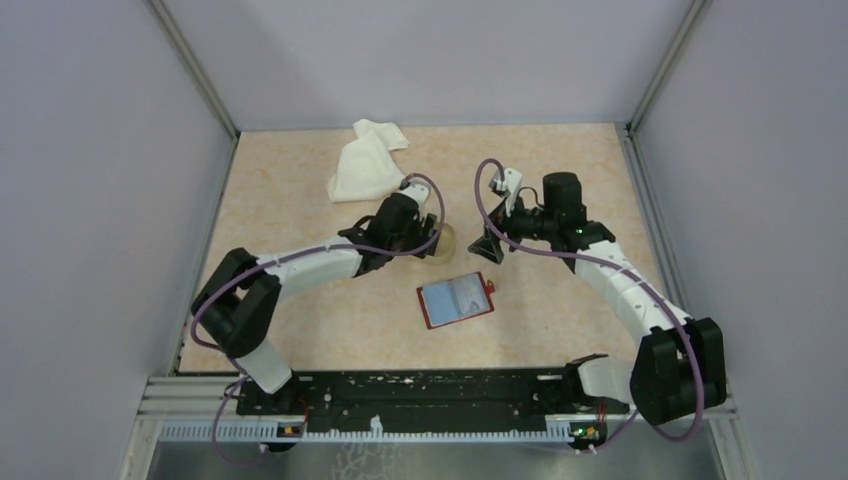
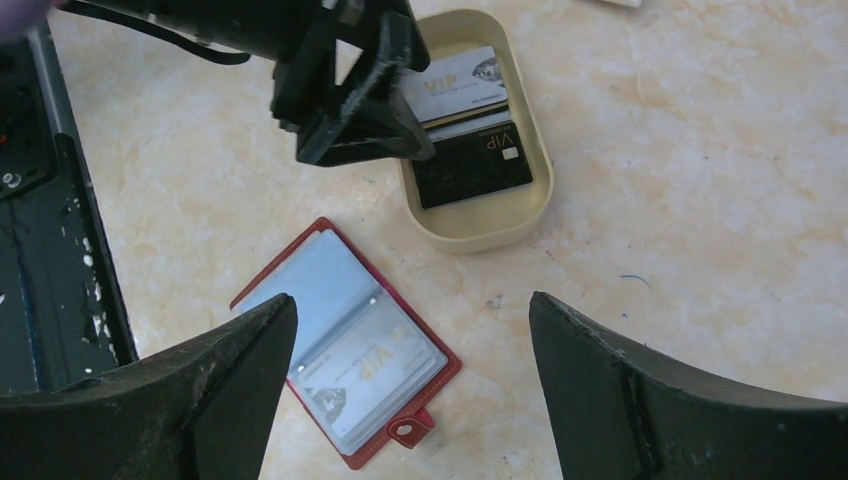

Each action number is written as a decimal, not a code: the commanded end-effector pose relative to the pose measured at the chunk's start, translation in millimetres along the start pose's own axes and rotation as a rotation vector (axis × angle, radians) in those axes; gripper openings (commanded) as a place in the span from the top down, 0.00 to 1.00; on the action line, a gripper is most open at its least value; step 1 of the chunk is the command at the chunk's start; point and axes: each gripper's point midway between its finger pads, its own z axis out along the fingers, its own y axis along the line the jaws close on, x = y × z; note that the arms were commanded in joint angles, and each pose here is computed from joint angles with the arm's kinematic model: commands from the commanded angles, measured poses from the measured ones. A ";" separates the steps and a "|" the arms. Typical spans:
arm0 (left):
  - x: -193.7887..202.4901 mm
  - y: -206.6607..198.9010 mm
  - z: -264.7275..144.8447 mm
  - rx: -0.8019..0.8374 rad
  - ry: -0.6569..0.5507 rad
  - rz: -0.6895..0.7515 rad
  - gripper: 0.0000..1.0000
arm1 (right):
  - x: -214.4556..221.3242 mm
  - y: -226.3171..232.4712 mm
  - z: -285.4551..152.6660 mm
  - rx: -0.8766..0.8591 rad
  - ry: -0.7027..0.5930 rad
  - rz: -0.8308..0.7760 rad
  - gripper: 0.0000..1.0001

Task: Put the credit cards into the card holder
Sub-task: Pick up the storage box at the center of the board.

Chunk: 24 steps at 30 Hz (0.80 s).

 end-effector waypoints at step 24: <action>1.5 4.6 -115.3 0.197 -0.243 -0.133 0.04 | -21.0 -9.3 -24.7 -0.002 -0.113 -0.043 0.14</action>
